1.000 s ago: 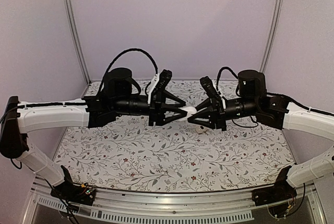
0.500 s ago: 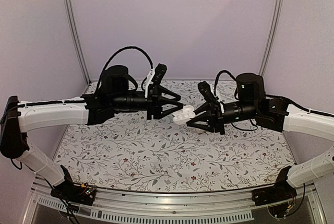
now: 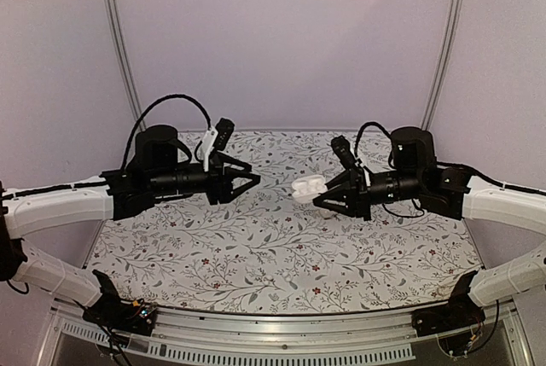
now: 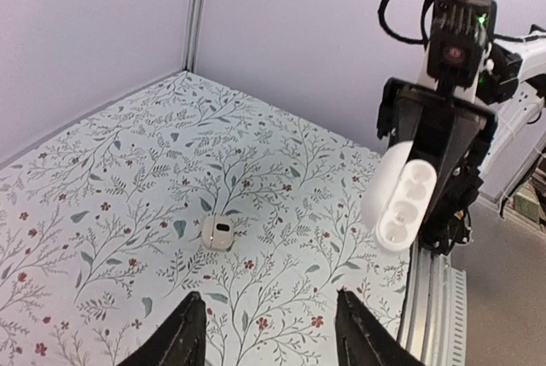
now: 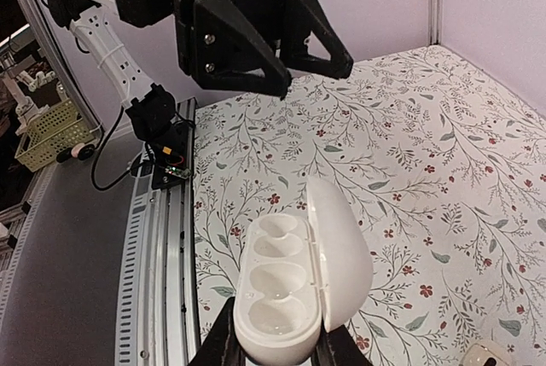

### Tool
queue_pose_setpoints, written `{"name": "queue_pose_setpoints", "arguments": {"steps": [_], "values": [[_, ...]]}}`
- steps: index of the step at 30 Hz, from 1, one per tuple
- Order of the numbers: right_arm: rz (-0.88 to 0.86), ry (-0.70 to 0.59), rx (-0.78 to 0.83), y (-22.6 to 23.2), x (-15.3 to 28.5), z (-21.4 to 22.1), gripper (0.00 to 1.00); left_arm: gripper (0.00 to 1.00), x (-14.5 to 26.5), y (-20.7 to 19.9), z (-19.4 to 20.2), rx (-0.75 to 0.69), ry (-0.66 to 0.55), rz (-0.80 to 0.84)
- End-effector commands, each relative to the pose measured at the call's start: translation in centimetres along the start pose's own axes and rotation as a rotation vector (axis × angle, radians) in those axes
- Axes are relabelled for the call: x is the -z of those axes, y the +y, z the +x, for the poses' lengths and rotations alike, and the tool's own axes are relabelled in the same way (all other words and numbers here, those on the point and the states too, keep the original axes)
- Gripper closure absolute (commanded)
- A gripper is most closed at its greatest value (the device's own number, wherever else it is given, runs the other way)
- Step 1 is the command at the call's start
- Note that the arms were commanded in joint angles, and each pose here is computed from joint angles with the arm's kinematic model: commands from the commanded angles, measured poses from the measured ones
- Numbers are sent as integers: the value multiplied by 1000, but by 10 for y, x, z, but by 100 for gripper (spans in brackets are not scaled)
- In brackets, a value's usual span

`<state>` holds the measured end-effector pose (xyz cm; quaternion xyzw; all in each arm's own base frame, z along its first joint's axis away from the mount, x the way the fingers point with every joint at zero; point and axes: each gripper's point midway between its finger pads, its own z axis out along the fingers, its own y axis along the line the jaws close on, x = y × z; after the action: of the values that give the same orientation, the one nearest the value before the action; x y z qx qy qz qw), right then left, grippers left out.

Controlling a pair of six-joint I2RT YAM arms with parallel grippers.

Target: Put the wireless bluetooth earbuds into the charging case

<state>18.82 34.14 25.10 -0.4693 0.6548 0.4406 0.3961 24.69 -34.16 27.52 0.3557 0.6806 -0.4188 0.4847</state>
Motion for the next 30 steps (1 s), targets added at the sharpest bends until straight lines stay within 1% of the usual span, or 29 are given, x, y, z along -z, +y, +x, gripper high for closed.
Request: {"name": "queue_pose_setpoints", "arguments": {"steps": [1, 3, 4, 7, 9, 15, 17, 21, 30], "values": [[8, -62, -1, -1, 13, -15, 100, 53, 12, 19, 72, 150, 190, -114], [19, -59, -6, -3, 14, -13, 100, 59, 18, 18, 100, 203, 265, -154], [24, -58, -7, -4, 15, -12, 100, 60, 19, 11, 115, 216, 307, -161], [32, -60, -38, -5, 17, -11, 100, 62, 21, -3, 153, 250, 422, -174], [36, -62, -38, -6, 18, -12, 100, 66, 19, -9, 174, 287, 480, -174], [43, -59, -37, -6, 20, -12, 100, 76, 4, -27, 218, 319, 617, -162], [46, -60, -35, -7, 21, -12, 100, 79, -2, -32, 228, 330, 648, -155], [47, -60, -32, -6, 22, -13, 100, 81, -6, -36, 241, 323, 698, -163], [52, -54, -33, -7, 23, -12, 100, 83, -14, -37, 252, 328, 740, -179]]}}
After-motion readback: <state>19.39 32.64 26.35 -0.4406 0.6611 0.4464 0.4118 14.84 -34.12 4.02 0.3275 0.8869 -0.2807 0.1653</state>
